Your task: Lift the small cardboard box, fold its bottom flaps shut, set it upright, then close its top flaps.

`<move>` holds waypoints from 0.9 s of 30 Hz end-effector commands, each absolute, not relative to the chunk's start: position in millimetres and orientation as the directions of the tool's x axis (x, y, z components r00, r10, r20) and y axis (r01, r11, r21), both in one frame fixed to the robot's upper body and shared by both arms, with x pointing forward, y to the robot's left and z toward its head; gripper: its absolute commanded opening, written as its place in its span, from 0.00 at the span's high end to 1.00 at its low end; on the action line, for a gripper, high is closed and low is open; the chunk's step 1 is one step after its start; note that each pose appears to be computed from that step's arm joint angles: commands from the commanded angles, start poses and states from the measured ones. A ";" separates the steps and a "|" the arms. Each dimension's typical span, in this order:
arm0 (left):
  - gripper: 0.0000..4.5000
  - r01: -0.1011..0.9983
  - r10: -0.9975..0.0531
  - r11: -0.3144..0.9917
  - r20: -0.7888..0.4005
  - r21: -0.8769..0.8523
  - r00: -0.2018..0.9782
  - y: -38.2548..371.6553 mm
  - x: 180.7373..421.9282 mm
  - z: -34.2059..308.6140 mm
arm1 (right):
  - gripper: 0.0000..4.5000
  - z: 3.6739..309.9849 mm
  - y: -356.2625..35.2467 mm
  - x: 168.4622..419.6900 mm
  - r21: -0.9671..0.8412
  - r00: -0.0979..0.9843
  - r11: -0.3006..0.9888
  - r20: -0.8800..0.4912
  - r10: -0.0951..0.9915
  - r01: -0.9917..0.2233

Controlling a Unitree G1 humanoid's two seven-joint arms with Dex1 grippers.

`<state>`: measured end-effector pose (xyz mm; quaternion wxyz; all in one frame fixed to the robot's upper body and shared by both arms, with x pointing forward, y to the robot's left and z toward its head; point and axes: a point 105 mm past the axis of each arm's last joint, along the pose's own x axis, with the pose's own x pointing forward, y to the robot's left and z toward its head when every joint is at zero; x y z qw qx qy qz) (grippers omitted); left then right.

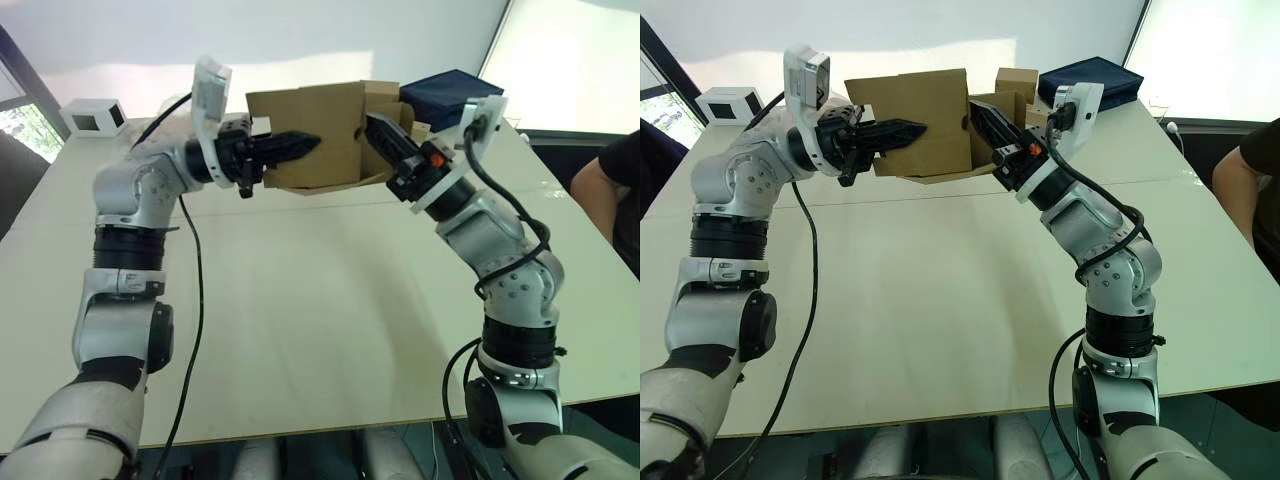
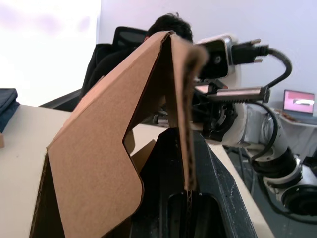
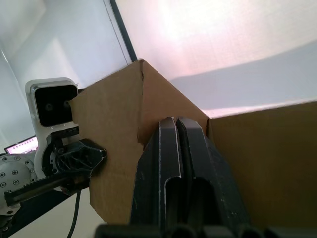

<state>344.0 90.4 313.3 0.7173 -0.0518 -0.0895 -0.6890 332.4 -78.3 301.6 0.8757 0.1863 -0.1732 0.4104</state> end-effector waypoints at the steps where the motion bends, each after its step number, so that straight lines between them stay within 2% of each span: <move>1: 1.00 0.996 -0.978 -0.014 0.205 0.089 -0.032 88.4 328.8 321.0 | 0.99 305.7 -65.0 322.8 0.140 0.549 0.555 0.466 0.694 -0.820; 12: 1.00 0.997 -0.981 0.028 0.194 0.078 0.012 87.7 335.2 314.3 | 0.99 302.6 -59.9 317.8 0.126 0.525 0.531 0.454 0.720 -0.838; 18: 1.00 0.993 -0.983 0.076 0.172 0.089 0.060 93.3 342.9 311.0 | 0.99 296.7 -76.2 305.3 0.081 0.512 0.529 0.413 0.754 -0.845; 27: 1.00 0.992 -0.984 0.079 0.168 0.098 0.061 96.7 343.7 312.4 | 0.99 291.4 -110.2 289.3 0.036 0.540 0.561 0.331 0.774 -0.827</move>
